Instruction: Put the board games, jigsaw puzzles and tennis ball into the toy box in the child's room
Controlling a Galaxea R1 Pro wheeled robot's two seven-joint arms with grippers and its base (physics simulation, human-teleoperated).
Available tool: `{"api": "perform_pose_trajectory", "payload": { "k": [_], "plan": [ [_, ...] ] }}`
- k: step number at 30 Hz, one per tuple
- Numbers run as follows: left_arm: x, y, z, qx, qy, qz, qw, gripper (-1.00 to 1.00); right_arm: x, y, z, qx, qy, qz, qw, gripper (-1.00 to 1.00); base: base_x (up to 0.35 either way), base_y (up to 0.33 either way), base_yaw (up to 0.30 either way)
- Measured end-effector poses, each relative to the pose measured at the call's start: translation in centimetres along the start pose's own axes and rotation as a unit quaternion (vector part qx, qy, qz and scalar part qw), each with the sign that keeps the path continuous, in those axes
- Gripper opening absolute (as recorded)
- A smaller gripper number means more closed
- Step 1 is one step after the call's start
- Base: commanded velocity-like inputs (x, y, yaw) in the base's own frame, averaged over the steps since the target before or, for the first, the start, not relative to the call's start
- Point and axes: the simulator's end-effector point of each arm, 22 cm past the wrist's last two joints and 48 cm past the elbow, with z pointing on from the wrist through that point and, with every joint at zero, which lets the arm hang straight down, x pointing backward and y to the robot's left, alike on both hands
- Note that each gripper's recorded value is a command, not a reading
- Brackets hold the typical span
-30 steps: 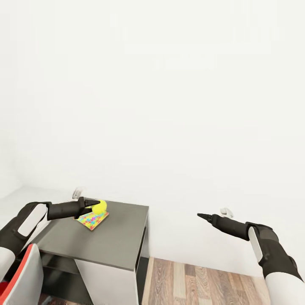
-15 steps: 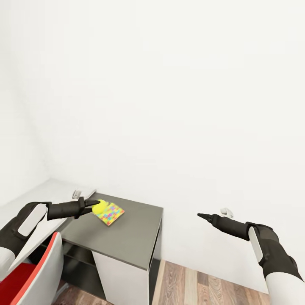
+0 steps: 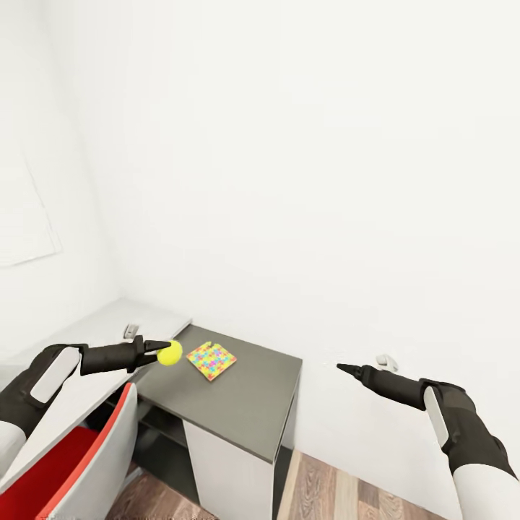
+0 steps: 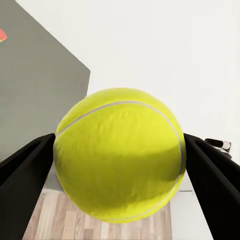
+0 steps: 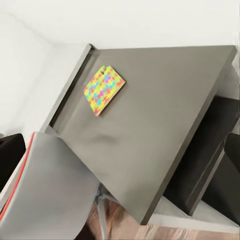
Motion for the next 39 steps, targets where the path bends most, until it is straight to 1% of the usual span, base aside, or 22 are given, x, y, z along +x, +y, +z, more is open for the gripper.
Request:
{"api": "perform_pose_trajectory", "payload": {
  "k": [29, 36, 39],
  "plan": [
    [-0.01, -0.02, 0.00, 0.001, 0.000, 0.000, 1.0000, -1.00, 0.16, -0.06, 0.09, 0.001, 0.001, 0.002, 1.0000, 1.00, 0.000, 0.000, 0.285],
    [0.08, 0.21, 0.16, 0.001, 0.001, -0.003, 1.0000, -1.00, 0.32, -0.29, 0.23, 0.002, 0.003, 0.004, 1.0000, 1.00, 0.000, 0.000, 0.243],
    [0.10, 0.26, 0.21, 0.001, 0.002, -0.004, 1.0000, -1.00, 0.39, -0.37, 0.25, 0.003, 0.004, 0.004, 1.0000, 1.00, 0.000, 0.000, 0.086]
  ]
}}
